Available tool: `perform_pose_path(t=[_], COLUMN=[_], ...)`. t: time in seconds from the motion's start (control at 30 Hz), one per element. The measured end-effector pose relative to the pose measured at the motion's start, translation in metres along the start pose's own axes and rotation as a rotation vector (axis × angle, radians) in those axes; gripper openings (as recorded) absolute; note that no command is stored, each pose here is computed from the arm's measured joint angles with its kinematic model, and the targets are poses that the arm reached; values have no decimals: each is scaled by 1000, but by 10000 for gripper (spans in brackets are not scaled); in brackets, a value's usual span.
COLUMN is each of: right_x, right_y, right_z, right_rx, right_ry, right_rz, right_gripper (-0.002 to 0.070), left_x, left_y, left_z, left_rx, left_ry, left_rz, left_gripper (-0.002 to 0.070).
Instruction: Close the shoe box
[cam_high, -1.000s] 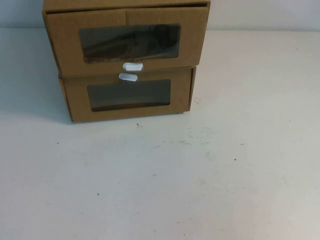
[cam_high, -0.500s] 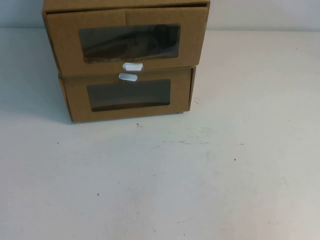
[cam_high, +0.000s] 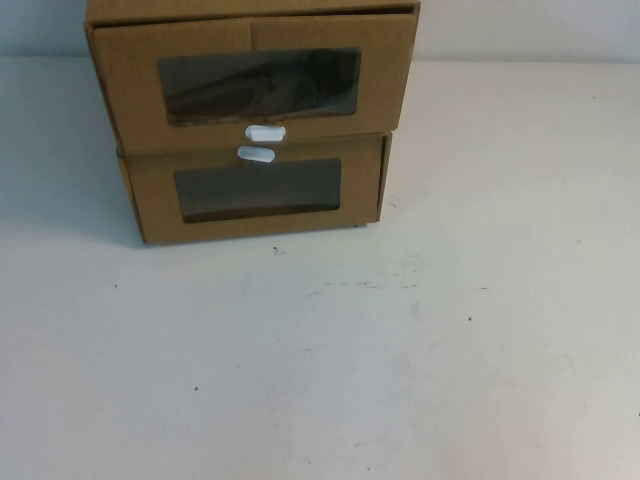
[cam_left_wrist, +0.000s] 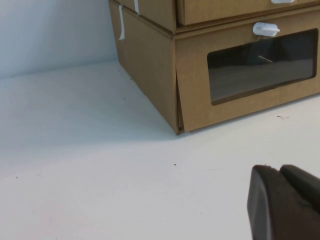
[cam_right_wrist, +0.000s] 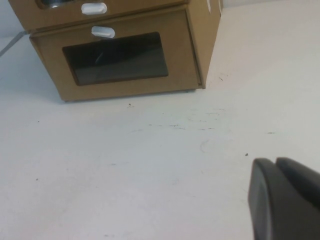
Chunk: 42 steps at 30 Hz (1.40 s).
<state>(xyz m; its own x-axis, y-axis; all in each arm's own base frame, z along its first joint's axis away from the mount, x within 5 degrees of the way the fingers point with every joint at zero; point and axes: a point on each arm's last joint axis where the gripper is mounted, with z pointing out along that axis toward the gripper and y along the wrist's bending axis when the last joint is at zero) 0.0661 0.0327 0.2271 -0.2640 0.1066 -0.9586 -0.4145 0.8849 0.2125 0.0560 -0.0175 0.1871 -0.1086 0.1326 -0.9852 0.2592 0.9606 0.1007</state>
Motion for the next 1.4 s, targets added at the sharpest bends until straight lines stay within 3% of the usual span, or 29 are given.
perform_pose_path(t=[0.17, 0.3, 0.43, 0.63, 0.8, 1.23, 1.4], right_x=[3, 7, 13, 27, 24, 28, 37], right_y=[-3, -15, -28, -36, -33, -34, -32], right_z=[0, -3, -6, -11, -18, -18, -15], right_rx=[38, 173, 339, 455, 456, 450, 432], right_ry=[33, 70, -8, -192, -287, -271, -151], right_rz=[-32, -7, 17, 10, -7, 29, -29], right_gripper=[-11, -11, -11, -11, -11, -11, -11], left_x=[0, 0, 0, 0, 0, 0, 0], left_y=[0, 0, 0, 0, 0, 0, 0], left_z=[0, 0, 0, 0, 0, 0, 0], left_rx=[1, 1, 1, 1, 1, 1, 1], left_ry=[1, 1, 1, 1, 1, 1, 1], left_rz=[0, 0, 0, 0, 0, 0, 0], left_gripper=[-2, -2, -2, -2, -2, -2, -2])
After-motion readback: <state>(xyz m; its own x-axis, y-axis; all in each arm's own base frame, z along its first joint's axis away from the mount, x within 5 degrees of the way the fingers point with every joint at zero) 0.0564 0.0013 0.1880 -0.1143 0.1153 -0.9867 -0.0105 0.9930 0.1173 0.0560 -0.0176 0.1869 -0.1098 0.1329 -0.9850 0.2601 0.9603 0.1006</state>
